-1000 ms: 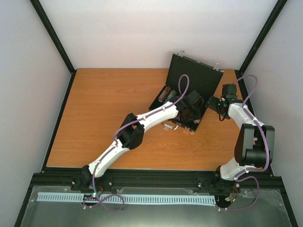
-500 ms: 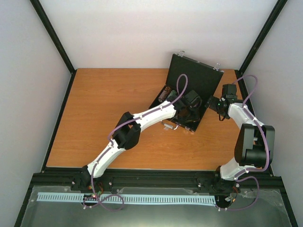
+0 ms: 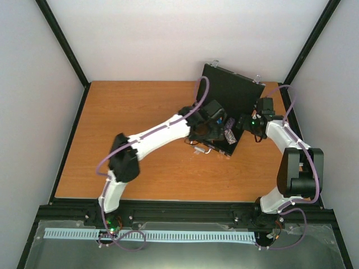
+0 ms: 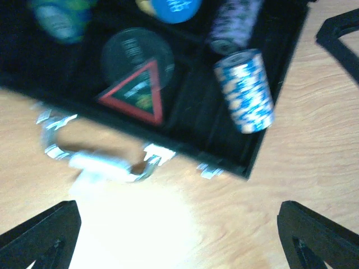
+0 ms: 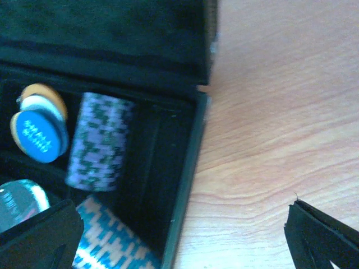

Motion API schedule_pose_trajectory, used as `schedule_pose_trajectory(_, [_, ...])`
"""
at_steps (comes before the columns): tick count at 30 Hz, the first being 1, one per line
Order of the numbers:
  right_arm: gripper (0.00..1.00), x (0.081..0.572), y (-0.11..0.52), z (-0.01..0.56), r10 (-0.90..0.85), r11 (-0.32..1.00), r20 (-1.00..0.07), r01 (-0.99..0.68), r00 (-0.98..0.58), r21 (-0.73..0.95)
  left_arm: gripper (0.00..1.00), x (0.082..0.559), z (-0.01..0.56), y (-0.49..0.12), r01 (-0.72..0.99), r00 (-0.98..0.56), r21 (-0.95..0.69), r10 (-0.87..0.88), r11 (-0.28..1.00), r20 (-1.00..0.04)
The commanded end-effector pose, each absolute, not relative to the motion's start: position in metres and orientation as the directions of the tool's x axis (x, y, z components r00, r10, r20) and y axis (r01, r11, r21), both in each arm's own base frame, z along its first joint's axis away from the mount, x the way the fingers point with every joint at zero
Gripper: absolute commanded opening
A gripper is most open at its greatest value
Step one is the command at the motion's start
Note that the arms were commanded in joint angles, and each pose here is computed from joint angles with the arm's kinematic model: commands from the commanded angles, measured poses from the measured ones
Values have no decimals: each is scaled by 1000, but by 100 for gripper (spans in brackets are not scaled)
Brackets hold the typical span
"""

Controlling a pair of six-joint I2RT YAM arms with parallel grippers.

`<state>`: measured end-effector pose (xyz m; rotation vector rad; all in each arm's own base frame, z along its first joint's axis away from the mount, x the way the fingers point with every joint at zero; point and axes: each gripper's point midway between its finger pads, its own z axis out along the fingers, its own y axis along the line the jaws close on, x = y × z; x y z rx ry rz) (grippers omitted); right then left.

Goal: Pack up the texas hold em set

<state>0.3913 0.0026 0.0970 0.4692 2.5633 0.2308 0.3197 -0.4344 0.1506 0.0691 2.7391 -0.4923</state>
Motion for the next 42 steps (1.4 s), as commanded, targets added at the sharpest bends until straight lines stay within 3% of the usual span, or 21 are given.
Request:
schedule_pose_trajectory(1, [98, 392, 23, 112, 268, 959, -473, 185, -840, 214, 100, 301, 199, -362, 91, -889, -222, -22, 971, -457])
schedule_pose_trajectory(9, [83, 374, 54, 103, 95, 986, -435, 23, -895, 167, 100, 253, 206, -277, -37, -867, -276, -168, 960, -469])
schedule_pose_trajectory(18, [82, 363, 92, 79, -90, 986, -352, -133, -932, 102, 100, 234, 199, -250, -85, -862, -308, -225, 948, -455])
schedule_pose_trajectory(26, [82, 377, 75, 56, -97, 995, -318, -95, -943, -22, 100, 229, 196, -250, -87, -871, -315, -226, 945, -437])
schedule_pose_trajectory(31, [61, 380, 77, 47, -96, 995, -301, -97, -949, -13, 100, 230, 201, -246, -87, -861, -313, -229, 946, -454])
schedule_pose_trajectory(35, [60, 384, 81, 44, -101, 994, -300, -106, -949, -1, 100, 230, 197, -247, -89, -865, -309, -228, 947, -447])
schedule_pose_trajectory(37, [55, 385, 84, 42, -103, 994, -295, -111, -950, 12, 100, 230, 195, -248, -91, -868, -309, -228, 947, -442])
schedule_pose_trajectory(42, [31, 386, 84, 47, -66, 996, -321, -79, -945, 29, 100, 229, 193, -246, -92, -870, -298, -222, 950, -440])
